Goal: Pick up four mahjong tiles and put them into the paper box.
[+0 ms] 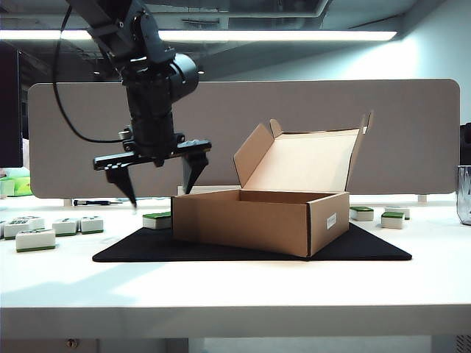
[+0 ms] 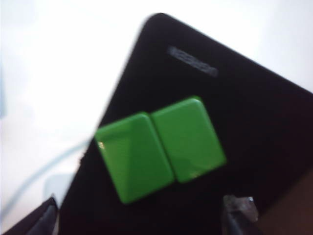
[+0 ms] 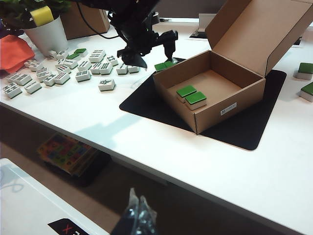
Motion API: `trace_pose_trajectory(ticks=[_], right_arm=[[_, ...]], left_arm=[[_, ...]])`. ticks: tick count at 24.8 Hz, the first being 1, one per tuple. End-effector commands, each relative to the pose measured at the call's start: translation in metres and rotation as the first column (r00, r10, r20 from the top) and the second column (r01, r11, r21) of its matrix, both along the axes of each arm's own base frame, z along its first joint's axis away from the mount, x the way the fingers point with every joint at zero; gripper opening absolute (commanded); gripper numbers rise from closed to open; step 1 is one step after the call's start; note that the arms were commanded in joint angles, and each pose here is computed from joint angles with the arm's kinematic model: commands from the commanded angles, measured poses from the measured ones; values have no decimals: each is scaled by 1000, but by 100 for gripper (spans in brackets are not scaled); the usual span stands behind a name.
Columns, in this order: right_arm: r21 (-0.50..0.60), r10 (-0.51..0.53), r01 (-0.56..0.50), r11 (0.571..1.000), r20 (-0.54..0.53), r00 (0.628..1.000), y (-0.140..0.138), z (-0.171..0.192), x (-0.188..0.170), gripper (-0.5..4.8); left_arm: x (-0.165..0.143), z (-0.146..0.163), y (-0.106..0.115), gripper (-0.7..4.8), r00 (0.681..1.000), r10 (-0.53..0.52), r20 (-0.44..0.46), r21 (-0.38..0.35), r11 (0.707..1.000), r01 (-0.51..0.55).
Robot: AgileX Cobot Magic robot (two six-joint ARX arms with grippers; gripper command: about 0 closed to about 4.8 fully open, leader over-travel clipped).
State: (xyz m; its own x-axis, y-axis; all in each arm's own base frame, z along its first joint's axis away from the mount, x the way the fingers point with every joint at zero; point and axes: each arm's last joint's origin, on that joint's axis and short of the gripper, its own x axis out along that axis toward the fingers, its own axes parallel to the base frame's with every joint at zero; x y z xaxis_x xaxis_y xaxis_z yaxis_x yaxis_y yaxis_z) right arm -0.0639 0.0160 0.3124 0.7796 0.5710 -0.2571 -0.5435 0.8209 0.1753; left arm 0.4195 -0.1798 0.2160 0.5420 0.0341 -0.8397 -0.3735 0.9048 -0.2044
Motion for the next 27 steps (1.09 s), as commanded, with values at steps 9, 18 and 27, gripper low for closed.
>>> trace_pose_trajectory(ticks=[9,18,27], right_arm=[[-2,-7,7,1000,31,999,0,1,-2,-1],[-2,-7,7,1000,31,1000,0,1,-2,-1],[-2,-7,7,1000,31,999,0,1,-2,-1]], left_arm=[[8,-2,-13,431,989,51,141,25,998,-55],[15,-8,-15,431,966,-218,142,259,950,176],[19,-23,-16,431,891,-453,23,392,824,409]])
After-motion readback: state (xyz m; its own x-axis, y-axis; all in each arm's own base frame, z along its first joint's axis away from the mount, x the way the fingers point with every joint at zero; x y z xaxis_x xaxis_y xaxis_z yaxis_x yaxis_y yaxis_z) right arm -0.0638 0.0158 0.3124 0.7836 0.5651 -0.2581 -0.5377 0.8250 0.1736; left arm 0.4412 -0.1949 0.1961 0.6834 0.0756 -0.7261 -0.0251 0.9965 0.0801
